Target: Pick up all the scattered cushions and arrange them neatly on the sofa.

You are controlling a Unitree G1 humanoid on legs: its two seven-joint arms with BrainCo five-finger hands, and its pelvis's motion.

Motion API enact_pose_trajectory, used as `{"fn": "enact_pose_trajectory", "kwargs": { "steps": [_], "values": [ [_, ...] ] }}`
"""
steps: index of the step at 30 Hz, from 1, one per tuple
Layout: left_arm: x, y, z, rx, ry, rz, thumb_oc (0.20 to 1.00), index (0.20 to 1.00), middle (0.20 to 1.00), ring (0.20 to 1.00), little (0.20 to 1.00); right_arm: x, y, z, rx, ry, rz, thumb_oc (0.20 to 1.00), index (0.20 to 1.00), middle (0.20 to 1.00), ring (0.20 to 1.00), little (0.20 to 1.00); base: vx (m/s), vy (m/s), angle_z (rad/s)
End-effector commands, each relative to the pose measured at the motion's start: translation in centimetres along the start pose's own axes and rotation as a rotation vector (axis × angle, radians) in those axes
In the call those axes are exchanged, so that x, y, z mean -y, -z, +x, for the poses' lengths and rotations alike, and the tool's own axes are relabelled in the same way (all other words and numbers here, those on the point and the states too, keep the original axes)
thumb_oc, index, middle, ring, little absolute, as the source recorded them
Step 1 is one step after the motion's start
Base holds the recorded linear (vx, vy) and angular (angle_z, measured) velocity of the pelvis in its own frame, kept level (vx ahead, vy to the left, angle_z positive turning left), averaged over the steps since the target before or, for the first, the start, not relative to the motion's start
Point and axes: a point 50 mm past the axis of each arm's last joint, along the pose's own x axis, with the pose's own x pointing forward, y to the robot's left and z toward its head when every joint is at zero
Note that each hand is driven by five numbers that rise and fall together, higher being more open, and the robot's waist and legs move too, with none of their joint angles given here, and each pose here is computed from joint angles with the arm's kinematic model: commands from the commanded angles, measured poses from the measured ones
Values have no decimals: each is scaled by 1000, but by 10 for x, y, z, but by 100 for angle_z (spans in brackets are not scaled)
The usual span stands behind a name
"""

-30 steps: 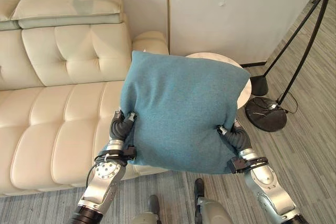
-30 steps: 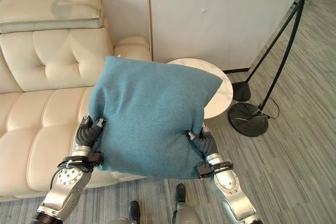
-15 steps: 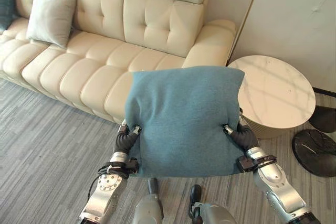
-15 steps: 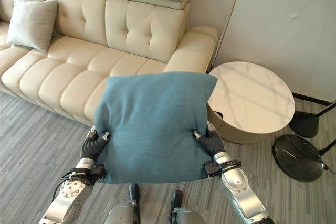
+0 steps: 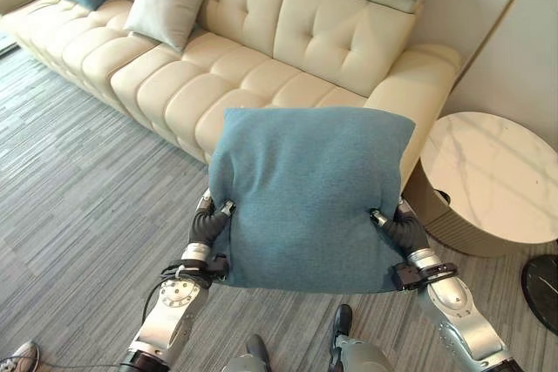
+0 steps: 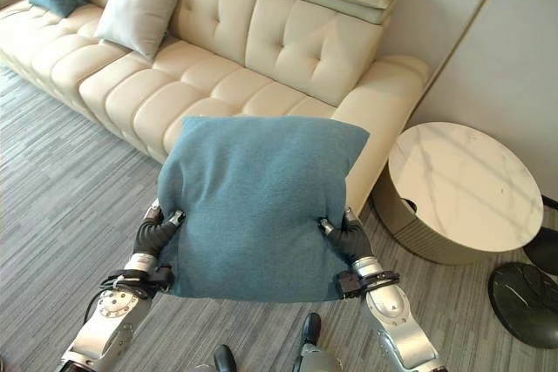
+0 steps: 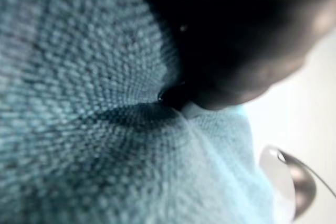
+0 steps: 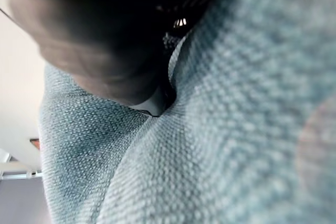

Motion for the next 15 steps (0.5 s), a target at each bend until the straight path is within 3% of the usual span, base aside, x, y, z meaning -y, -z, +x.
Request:
{"fn": "enact_pose_trajectory", "kwargs": {
  "steps": [1,7,15],
  "values": [
    [42,-53,14,284,249,-41,200,200,200,200,200,-41,-59,24,327,-208,54,200,200,200,200,200,52,261,-5],
    [45,-54,18,286,270,-26,200,200,200,200,200,-44,-60,27,334,-222,54,200,200,200,200,200,97,186,9],
    [51,-52,21,284,295,-35,200,200,200,200,200,-41,-60,26,332,-230,60,200,200,200,200,200,162,44,44]
  ]
}}
